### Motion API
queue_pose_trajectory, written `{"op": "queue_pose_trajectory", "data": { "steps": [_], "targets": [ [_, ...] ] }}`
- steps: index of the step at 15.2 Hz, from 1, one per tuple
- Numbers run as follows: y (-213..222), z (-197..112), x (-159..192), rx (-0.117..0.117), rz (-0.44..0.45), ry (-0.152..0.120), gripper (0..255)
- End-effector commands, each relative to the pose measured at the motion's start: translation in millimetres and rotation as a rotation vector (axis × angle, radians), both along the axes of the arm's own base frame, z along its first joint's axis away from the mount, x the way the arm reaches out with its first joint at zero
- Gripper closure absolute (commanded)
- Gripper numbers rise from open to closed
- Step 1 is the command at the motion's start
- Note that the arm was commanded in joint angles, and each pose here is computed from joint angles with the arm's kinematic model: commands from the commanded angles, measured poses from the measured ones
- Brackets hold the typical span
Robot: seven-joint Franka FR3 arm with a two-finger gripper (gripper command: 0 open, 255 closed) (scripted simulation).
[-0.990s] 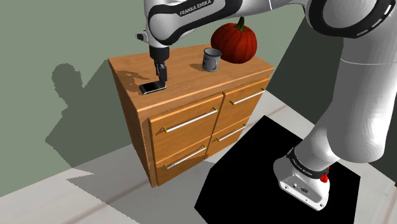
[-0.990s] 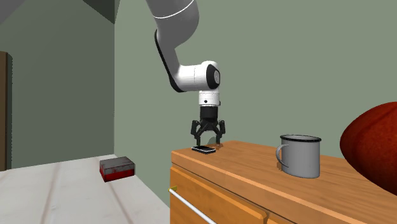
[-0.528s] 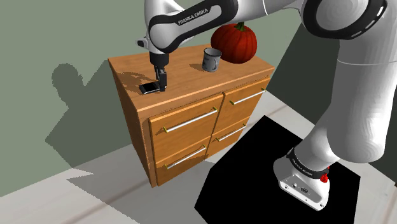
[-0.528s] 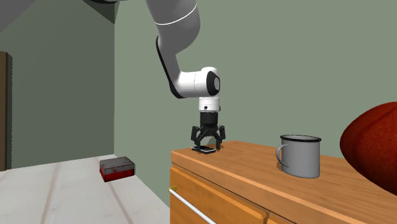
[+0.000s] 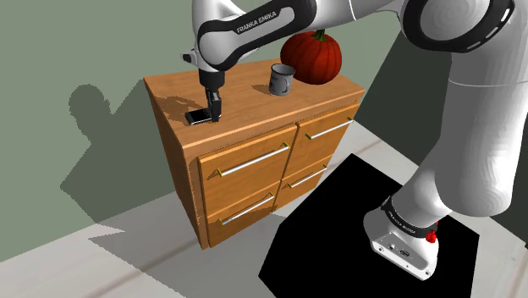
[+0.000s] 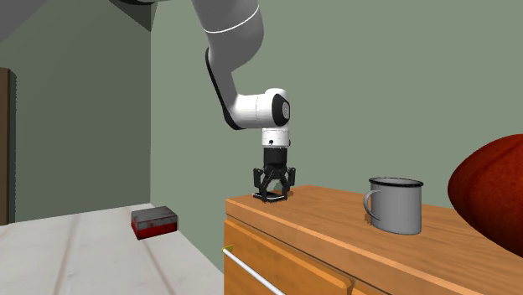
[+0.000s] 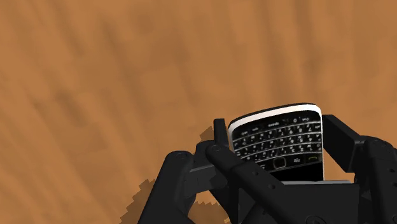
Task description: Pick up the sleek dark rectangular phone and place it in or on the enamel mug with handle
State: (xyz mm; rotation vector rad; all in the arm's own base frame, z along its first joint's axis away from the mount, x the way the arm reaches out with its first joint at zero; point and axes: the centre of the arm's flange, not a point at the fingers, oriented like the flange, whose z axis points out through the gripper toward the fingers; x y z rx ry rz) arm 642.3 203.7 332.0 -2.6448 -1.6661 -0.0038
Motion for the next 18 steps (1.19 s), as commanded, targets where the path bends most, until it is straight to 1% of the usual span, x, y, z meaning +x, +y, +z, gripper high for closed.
{"op": "queue_pose_trajectory", "data": {
  "steps": [1, 7, 18],
  "targets": [
    [0, 0, 0, 0.000, 0.000, 0.000, 255],
    [0, 0, 0, 0.000, 0.000, 0.000, 255],
    [0, 58, 0, 0.000, 0.000, 0.000, 255]
  ]
}}
